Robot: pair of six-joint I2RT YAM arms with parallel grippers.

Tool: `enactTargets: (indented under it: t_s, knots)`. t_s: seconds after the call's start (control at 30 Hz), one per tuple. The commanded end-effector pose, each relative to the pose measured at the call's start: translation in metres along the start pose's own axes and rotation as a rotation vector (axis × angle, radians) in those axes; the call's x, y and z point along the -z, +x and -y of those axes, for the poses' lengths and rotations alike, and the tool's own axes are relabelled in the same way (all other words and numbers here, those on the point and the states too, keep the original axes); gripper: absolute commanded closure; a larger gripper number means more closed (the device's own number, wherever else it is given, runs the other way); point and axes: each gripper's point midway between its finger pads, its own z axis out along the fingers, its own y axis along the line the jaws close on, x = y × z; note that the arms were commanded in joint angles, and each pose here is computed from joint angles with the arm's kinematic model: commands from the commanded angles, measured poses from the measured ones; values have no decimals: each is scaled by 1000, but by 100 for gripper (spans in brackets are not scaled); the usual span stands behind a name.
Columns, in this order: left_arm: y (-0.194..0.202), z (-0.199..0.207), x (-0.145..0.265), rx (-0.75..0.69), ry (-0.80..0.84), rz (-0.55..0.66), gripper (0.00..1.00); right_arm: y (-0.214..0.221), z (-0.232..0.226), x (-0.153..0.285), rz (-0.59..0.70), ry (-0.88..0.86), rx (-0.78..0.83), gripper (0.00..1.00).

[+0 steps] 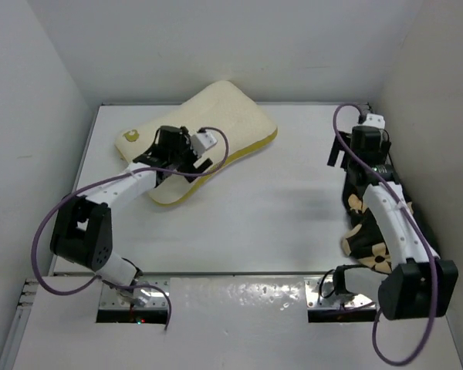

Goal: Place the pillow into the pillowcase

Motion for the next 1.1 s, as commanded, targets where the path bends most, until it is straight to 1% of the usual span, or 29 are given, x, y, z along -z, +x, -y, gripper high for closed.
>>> enactTargets:
  t_s: [0.0,0.03,0.07,0.1,0.17,0.23,0.27,0.3,0.37,0.4,0.43,0.47,0.5,0.53,0.57,0.6,0.63,0.67,0.7,0.73,0.77,0.8,0.83,0.9,0.93,0.97,1.0,1.03,1.07]
  knots:
    - [29,13,5,-96,17,-76,0,73,37,-7,-263,141,-118,1]
    - [33,14,3,-126,3,-82,0,82,43,-10,-290,161,-131,1]
    - [46,12,2,-149,-24,-125,0,95,54,-14,-324,199,-168,1]
    - [65,20,0,-159,-20,-163,0,109,59,-20,-369,224,-178,1]
    - [85,10,0,-183,-79,-218,0,129,69,-26,-423,256,-201,2]
    - [103,10,2,-172,-76,-232,5,150,74,-34,-492,281,-183,6]
    - [105,9,6,-174,-80,-224,10,158,76,-37,-521,290,-173,9]
    - [115,15,8,-199,-61,-233,26,173,76,-42,-577,298,-155,16]
    - [120,17,17,-223,-44,-218,44,182,74,-48,-626,293,-140,23]
    - [136,22,25,-242,-9,-253,69,195,72,-51,-687,290,-125,35]
    - [138,23,32,-240,-4,-246,82,195,66,-54,-703,270,-121,43]
    - [151,27,39,-221,7,-269,100,196,64,-57,-712,263,-116,52]
    - [166,28,49,-199,25,-290,100,202,60,-59,-736,257,-101,76]
    - [166,25,59,-200,14,-280,100,195,52,-63,-723,233,-91,96]
    - [176,30,66,-194,30,-288,100,193,46,-65,-718,222,-82,100]
    - [186,29,77,-198,40,-299,100,187,38,-70,-699,198,-75,100]
    - [175,30,84,-211,44,-237,100,175,19,-73,-663,137,-33,100]
    - [174,40,88,-243,92,-220,88,165,0,-77,-629,71,-23,100]
    - [168,39,92,-231,96,-172,73,147,-20,-80,-576,7,8,100]
    - [157,37,97,-242,82,-130,45,136,-60,-72,-529,-99,78,100]
    - [148,39,99,-225,86,-94,35,121,-90,-69,-475,-197,98,100]
    - [134,43,99,-213,98,-29,28,103,-134,-51,-398,-326,184,100]
    - [124,42,99,-206,99,4,18,95,-159,-40,-355,-404,221,100]
    - [103,47,94,-162,116,68,13,76,-219,-4,-257,-631,275,100]
    - [92,42,94,-117,105,88,7,66,-232,13,-212,-700,277,100]
    - [85,44,91,-99,122,107,6,58,-245,26,-170,-767,281,100]
    - [80,43,89,-81,128,116,3,55,-252,37,-151,-790,291,91]
    - [69,39,89,-74,128,136,0,51,-249,44,-140,-792,290,34]
    - [67,39,84,-64,142,138,0,51,-245,46,-146,-790,291,10]
